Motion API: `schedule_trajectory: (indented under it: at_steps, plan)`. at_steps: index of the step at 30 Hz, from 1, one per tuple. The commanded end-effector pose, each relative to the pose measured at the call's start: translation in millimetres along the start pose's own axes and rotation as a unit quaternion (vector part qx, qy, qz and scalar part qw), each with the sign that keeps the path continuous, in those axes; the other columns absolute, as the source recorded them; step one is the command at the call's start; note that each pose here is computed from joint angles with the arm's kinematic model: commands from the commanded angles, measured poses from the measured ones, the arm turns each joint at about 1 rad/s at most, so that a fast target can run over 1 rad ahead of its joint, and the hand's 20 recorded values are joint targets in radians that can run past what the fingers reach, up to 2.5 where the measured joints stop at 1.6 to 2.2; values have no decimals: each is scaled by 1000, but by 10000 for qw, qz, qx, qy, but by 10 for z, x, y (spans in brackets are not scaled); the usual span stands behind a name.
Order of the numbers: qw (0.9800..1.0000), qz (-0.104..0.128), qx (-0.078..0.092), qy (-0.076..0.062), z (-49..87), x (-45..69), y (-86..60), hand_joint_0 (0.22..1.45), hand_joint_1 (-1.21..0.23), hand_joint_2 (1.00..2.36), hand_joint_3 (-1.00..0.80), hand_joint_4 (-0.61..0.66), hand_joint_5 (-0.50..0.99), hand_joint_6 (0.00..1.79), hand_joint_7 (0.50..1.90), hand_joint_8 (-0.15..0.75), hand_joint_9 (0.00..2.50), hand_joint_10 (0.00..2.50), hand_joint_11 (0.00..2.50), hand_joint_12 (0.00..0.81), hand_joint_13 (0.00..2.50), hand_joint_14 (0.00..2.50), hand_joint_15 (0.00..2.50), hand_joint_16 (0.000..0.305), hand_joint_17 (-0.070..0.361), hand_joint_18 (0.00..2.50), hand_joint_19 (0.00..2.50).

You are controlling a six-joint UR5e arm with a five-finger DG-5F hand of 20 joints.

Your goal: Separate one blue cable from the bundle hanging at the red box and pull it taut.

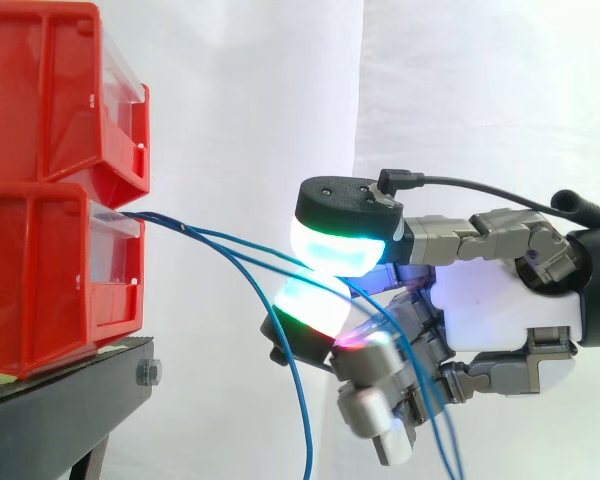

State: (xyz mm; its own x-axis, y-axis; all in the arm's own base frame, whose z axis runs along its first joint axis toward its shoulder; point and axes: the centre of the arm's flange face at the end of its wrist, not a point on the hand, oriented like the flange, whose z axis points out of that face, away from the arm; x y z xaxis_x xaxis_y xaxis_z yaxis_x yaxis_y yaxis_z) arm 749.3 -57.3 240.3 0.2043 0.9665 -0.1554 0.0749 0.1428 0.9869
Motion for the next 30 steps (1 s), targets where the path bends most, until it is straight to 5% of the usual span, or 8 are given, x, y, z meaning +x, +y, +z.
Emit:
schedule_trajectory:
  at_steps: [1, 6, 11, 22, 26, 30]
  plan:
    - [10000, 1, -2, 7, 1, 1, 2, 624, -764, 1029, 39, -95, -139, 854, 1394, 288, 742, 17, 527, 371, 763, 18, 520, 46, 104, 905, 620]
    - [10000, 16, -4, 22, 1, 4, 2, 623, -775, 1028, 43, -105, -137, 852, 1384, 207, 486, 2, 51, 324, 576, 12, 283, 43, 97, 838, 546]
    - [10000, 13, 24, 26, -8, 1, 5, 622, -778, 1028, 44, -103, -136, 849, 1389, 194, 462, 0, 23, 321, 546, 10, 260, 43, 97, 801, 545]
    - [9995, -6, 296, 54, -64, -24, -57, 622, -774, 1029, 58, -73, -134, 851, 1415, 258, 717, 11, 344, 368, 661, 14, 391, 45, 101, 832, 582]
    - [9982, 154, 561, 150, -162, -18, -184, 624, -773, 1029, 59, -65, -134, 853, 1410, 290, 801, 15, 472, 379, 728, 16, 452, 45, 101, 850, 594]
    - [9978, 445, 481, 98, -251, -47, -266, 624, -754, 1030, 26, -33, -144, 857, 1382, 323, 982, 25, 833, 384, 835, 21, 617, 45, 101, 896, 612]
